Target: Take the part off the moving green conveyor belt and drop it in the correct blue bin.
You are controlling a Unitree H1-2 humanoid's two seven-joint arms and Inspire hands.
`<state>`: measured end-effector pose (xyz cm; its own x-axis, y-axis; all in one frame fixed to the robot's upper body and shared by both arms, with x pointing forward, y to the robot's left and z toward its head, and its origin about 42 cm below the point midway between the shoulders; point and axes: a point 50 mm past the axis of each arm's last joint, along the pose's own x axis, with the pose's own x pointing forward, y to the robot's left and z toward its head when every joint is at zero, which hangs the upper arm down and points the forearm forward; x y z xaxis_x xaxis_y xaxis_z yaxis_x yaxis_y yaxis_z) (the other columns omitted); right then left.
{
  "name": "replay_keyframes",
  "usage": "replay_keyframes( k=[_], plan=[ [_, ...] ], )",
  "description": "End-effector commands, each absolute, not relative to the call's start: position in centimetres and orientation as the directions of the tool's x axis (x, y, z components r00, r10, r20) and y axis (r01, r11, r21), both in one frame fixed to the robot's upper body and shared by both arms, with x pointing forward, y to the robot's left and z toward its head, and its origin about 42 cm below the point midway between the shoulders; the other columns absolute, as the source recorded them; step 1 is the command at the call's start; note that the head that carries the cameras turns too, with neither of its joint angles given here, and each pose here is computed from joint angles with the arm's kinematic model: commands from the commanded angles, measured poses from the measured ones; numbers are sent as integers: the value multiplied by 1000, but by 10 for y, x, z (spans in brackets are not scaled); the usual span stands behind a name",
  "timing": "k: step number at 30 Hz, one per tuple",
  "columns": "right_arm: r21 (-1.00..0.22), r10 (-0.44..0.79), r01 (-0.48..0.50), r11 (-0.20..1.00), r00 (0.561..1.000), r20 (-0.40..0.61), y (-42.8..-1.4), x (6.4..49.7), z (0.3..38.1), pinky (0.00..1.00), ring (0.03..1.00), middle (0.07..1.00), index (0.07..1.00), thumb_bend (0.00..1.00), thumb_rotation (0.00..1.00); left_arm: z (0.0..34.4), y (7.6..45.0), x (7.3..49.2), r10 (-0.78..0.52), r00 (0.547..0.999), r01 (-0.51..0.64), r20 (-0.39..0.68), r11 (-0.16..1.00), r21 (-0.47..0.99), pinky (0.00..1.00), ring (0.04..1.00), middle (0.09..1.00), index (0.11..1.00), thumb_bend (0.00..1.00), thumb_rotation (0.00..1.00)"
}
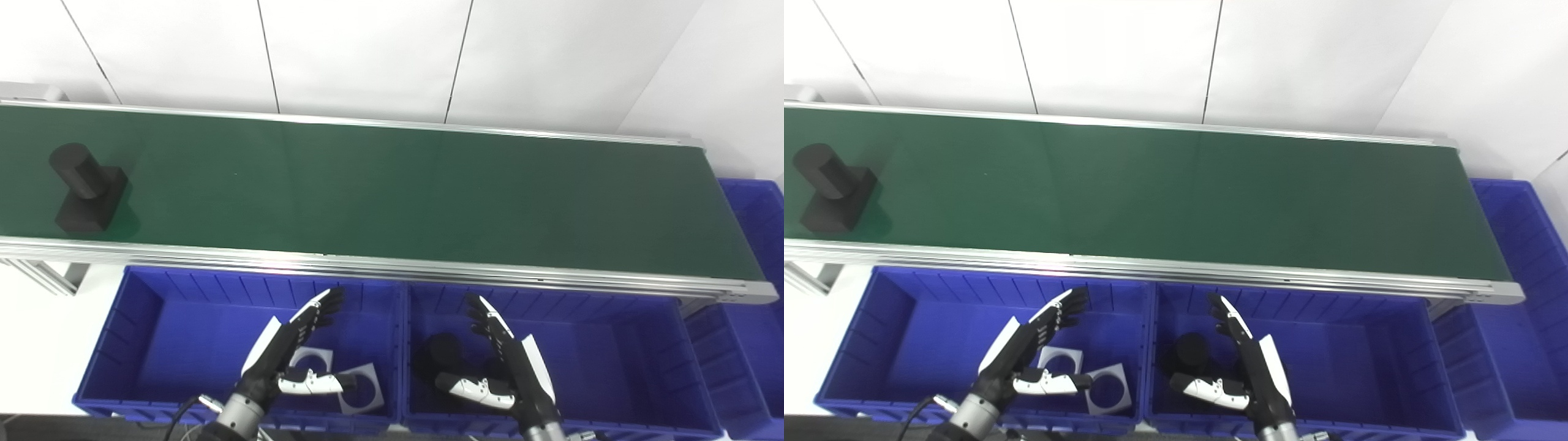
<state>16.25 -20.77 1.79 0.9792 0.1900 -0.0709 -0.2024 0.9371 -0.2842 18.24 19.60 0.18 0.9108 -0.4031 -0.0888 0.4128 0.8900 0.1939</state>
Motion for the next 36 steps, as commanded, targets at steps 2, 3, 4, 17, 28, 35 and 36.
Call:
replay_keyframes(
  k=[2,3,4,17,28,35,36],
  plan=[
    [-293,199,-185,938,980,16,-208,165,27,853,897,921,919,873,449,12,197,191,-401,916,394,-15,891,227,854,891,906,907,878,360],
    [-294,199,-186,938,980,16,-208,165,28,854,896,919,918,872,452,12,197,191,-399,917,391,-14,892,228,853,890,904,906,879,357],
    [-290,199,-187,939,980,14,-208,165,28,856,899,920,919,873,451,12,196,191,-396,918,388,-12,892,231,851,888,901,903,879,359],
    [-282,195,-185,942,981,10,-204,162,29,860,912,933,923,869,440,15,198,189,-373,928,361,3,901,239,856,889,900,902,864,348],
    [-284,199,-185,941,980,19,-206,164,29,856,897,922,917,864,431,16,196,190,-378,926,363,13,896,256,850,887,903,905,861,349],
    [-271,193,-178,946,981,30,-207,163,28,861,908,927,919,869,428,16,195,190,-376,926,359,14,894,267,842,883,901,904,866,364],
    [-265,189,-174,948,981,31,-207,163,27,858,908,927,919,871,432,15,195,190,-374,927,358,14,897,259,840,882,900,903,867,357]
  ],
)
